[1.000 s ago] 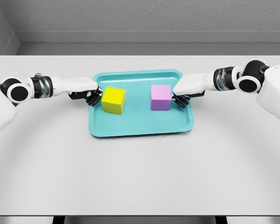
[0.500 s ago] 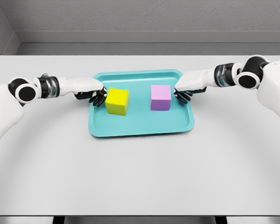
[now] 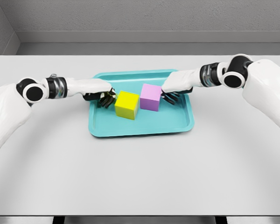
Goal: Push two cubes
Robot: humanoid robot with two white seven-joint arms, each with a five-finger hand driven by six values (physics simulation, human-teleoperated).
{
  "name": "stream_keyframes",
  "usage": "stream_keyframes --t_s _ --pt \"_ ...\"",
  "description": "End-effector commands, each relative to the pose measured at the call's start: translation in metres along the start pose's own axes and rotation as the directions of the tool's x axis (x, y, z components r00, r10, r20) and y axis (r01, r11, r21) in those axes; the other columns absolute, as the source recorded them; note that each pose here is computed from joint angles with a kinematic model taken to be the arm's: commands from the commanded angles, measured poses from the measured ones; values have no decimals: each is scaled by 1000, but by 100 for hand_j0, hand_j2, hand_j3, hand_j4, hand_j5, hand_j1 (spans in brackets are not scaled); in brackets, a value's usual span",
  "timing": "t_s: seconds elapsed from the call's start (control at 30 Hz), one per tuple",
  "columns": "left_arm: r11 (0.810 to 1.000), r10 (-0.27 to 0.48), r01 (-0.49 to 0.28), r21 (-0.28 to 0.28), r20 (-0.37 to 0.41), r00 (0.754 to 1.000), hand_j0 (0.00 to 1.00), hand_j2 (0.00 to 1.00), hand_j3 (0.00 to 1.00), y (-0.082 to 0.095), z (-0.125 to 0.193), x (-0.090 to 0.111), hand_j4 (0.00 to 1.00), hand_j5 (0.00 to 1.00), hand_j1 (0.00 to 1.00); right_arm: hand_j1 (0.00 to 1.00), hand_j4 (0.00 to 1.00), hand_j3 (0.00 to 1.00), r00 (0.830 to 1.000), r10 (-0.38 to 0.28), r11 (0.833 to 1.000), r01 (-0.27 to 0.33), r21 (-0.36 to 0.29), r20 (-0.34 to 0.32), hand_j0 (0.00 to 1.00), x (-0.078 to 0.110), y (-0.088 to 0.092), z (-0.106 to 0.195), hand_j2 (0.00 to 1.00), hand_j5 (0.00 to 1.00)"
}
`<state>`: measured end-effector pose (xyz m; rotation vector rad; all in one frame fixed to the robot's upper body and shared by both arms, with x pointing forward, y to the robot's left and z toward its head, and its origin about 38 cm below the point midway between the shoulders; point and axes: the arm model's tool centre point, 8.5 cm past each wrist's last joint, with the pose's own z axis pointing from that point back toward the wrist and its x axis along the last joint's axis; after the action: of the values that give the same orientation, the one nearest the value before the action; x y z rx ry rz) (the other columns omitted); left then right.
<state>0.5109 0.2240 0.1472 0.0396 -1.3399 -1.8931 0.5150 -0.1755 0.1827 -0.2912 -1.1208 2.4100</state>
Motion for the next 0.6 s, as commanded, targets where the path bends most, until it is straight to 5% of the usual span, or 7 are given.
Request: stream_keyframes --t_s 0.0,0.1,0.23,0.3,0.57 --pt "999 32 -31 24 -43 999 7 7 7 1 29 -18 7 7 7 16 16 16 1000 -5 1000 5 -2 1 16 0 -1 -1 16 16" --pt "992 61 -57 115 -25 998 7 7 7 21 81 -22 7 7 7 20 20 20 1000 -19 1000 19 -4 -20 20 -8 4 7 20 20" --pt "997 -73 77 -15 186 980 7 7 7 -3 42 52 7 7 7 31 31 31 996 -57 998 58 2 -73 31 -27 15 24 31 31" --pt "995 -78 92 -46 247 966 7 7 7 -12 32 71 7 7 7 35 35 35 992 -79 997 78 -14 -103 35 -37 18 37 35 35" --pt "991 -77 106 -86 289 954 7 7 7 -27 24 84 7 7 7 42 42 42 992 -74 997 73 -15 -106 42 -38 16 38 42 42"
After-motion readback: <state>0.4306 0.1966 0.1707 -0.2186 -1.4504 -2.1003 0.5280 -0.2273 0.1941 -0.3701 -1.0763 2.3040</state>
